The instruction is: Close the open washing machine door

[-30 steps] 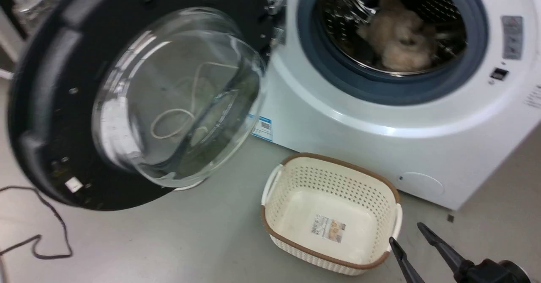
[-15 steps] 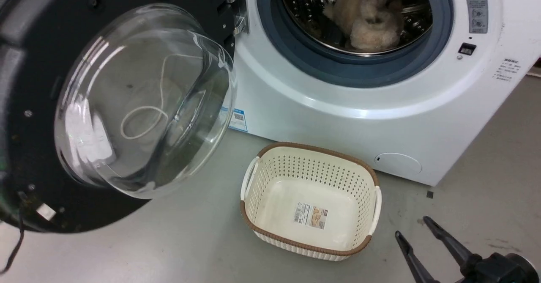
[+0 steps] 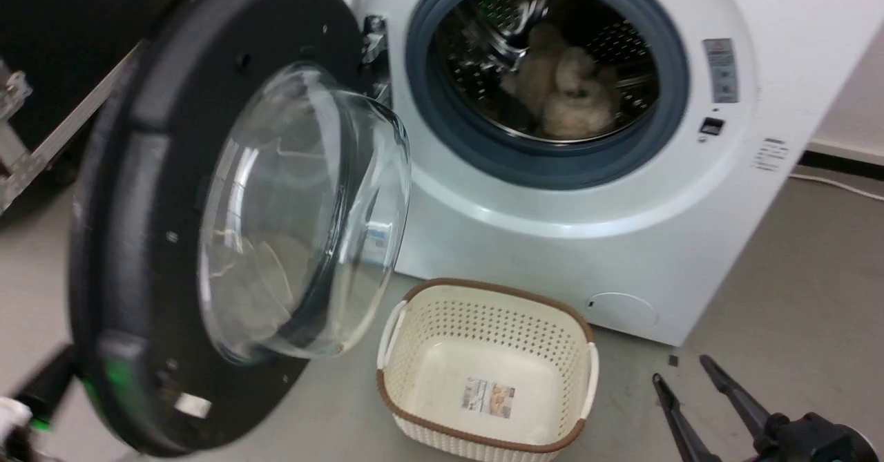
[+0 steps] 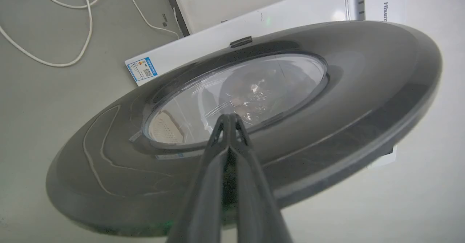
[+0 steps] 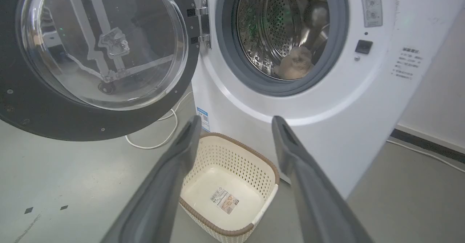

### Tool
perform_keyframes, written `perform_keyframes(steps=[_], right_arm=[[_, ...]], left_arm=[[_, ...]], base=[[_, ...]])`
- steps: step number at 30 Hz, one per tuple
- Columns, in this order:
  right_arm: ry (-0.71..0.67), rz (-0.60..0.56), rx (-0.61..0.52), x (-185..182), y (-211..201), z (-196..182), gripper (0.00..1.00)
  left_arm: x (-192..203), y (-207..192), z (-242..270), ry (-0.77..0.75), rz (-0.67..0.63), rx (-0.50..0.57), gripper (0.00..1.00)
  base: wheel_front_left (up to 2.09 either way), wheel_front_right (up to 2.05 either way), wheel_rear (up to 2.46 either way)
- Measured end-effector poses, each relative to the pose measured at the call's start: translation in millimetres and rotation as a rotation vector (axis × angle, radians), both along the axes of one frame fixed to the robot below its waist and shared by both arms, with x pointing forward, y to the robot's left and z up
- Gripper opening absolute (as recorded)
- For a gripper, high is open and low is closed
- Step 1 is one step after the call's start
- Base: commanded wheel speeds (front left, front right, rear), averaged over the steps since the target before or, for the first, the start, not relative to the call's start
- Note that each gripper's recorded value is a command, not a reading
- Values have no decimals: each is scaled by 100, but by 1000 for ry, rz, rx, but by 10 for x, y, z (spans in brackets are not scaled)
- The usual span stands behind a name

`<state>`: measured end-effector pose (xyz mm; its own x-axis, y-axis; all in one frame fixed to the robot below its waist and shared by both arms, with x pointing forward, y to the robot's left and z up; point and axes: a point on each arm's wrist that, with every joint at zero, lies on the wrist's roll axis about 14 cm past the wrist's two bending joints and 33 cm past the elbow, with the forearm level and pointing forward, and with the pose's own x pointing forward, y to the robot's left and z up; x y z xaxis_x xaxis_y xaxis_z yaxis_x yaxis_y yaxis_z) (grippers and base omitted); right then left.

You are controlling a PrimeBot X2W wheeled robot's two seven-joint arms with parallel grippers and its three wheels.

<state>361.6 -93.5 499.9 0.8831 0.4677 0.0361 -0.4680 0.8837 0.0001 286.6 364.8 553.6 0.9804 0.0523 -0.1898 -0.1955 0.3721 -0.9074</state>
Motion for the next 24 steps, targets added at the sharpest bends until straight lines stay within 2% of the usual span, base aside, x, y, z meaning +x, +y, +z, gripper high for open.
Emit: perform_keyframes(steps=[3,4,5,6,9,11,12,13,14,19,20,21,24], right_arm=[[-22,-48,3,-12,-124,64,100],[-32,-76,2,-27,-205,94,100],[-32,-76,2,-27,-205,94,100],[-37,-96,1,-60,-268,105,100],[-43,-120,-2,-96,-339,118,100],[-50,-192,-7,-195,-572,130,100],[-50,-192,-7,-195,-572,130,100],[-46,-217,-12,-245,-659,114,100],[-46,-217,-12,-245,-659,114,100],[-32,-296,-29,-374,-946,66,100],[-21,-332,-31,-431,-1069,39,100],[-21,-332,-31,-431,-1069,39,100],[7,-415,-33,-563,-1328,-18,100]], left_arm=[[29,-333,-98,-26,-70,-47,0],[67,-567,-175,-35,-123,-83,0],[67,-567,-175,-35,-123,-83,0],[96,-784,-262,-30,-177,-110,0],[112,-974,-355,-17,-227,-124,0],[219,-1555,-506,-18,-356,-203,0],[219,-1555,-506,-18,-356,-203,0],[280,-1856,-542,-24,-409,-246,0],[280,-1856,-542,-24,-409,-246,0],[411,-2612,-552,-32,-540,-345,0],[454,-2868,-576,-23,-580,-375,0],[454,-2868,-576,-23,-580,-375,0],[708,-3381,-575,-27,-642,-406,0]], base=[[0,0,0],[0,0,0],[0,0,0],[0,0,0],[0,0,0],[0,0,0],[0,0,0],[0,0,0],[0,0,0],[0,0,0],[0,0,0],[0,0,0],[0,0,0]])
